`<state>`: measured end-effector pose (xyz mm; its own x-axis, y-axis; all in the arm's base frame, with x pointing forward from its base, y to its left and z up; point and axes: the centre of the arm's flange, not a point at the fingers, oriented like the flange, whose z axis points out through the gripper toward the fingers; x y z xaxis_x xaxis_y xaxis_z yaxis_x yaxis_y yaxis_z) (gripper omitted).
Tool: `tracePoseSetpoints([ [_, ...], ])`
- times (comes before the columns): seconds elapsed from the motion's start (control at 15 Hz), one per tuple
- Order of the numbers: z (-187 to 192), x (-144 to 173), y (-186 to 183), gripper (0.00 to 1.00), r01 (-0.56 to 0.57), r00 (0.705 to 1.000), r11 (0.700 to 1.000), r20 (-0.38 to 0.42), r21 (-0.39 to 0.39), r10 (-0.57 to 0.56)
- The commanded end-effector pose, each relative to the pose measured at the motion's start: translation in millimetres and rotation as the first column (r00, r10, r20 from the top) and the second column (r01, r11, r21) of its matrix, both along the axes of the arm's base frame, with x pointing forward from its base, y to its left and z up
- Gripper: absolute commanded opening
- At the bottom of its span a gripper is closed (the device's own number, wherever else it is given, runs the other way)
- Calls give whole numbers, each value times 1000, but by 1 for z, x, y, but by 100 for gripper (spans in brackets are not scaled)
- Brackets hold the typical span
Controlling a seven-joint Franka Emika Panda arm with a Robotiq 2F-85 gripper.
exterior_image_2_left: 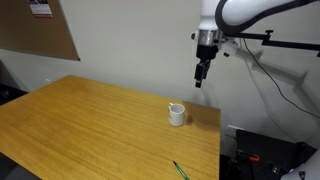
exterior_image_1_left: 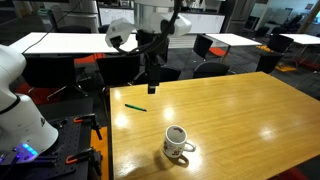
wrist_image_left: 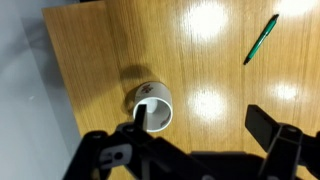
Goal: Move the white cup to the left
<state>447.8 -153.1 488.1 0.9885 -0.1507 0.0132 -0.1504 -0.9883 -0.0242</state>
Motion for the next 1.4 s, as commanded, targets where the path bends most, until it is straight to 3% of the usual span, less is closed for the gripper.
tracePoseSetpoints([
  [0.0, -31, 14, 7, 100, -11, 998, 998, 65, -63, 15],
  [0.4, -69, 31, -4, 100, -32, 992, 994, 120, -104, 45],
  [0.93, -112, 36, -8, 100, -63, 995, 991, 71, -118, 72],
  [1.33, -143, 44, -13, 100, -126, 983, 983, 117, -137, 142],
])
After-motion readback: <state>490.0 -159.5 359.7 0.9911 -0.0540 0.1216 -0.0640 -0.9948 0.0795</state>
